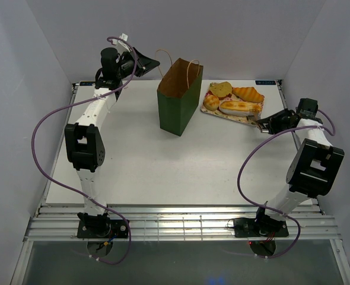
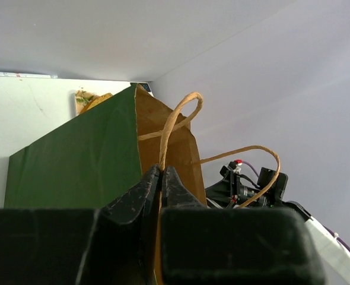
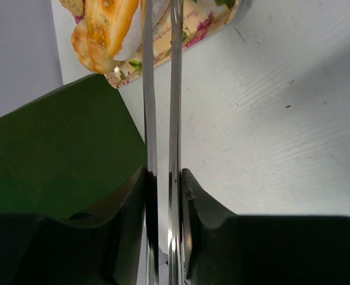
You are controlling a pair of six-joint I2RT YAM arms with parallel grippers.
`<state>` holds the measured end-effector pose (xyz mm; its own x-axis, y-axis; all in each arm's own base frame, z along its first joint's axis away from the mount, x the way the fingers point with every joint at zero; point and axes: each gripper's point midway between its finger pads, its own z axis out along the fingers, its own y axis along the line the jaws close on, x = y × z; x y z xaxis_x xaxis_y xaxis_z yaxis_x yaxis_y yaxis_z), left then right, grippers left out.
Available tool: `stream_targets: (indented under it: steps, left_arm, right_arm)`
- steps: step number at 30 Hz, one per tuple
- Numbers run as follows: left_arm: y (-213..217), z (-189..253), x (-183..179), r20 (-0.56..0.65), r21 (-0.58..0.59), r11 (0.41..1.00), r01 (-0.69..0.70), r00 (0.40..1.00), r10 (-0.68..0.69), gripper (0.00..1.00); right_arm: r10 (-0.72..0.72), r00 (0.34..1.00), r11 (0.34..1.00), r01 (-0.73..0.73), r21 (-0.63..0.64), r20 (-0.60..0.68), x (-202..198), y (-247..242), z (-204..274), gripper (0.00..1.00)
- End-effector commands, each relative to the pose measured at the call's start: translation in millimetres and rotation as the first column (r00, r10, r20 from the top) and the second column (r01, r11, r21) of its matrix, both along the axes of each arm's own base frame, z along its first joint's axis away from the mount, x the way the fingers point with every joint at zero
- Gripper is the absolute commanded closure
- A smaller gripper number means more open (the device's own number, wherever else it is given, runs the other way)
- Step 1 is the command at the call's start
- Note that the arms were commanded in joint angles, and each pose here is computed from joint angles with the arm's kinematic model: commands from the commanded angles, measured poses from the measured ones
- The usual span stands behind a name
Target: Place the fake bread into the paper bag
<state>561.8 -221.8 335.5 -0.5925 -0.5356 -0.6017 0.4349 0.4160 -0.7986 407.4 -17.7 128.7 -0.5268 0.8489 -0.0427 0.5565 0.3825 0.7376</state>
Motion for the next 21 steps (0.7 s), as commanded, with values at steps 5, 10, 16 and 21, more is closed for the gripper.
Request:
stream_targets:
  steps: [5, 10, 16, 21]
  left_arm:
    - [7, 20, -14, 0.024, 0.006, 1.0, -0.008, 1.0, 0.008, 0.86]
    - [8, 14, -16, 0.007, 0.007, 1.0, -0.015, 1.0, 0.015, 0.87]
    - [9, 12, -18, -0.015, 0.007, 1.0, -0.029, 0.999, 0.029, 0.91]
    - [11, 15, -20, -0.012, 0.01, 0.999, -0.031, 0.999, 0.031, 0.92]
  right_arm:
    - [-0.025, 0.996, 1.0, 0.025, 0.002, 0.085, 14, -8, 32, 0.85]
    - [-0.035, 0.996, 0.999, 0.034, 0.009, 0.083, 5, -5, 54, 0.92]
    - [-0.014, 0.997, 1.0, 0.015, -0.012, 0.08, -8, -1, 76, 0.92]
    - [0.02, 0.992, 0.998, -0.012, -0.064, 0.122, -13, -2, 110, 0.92]
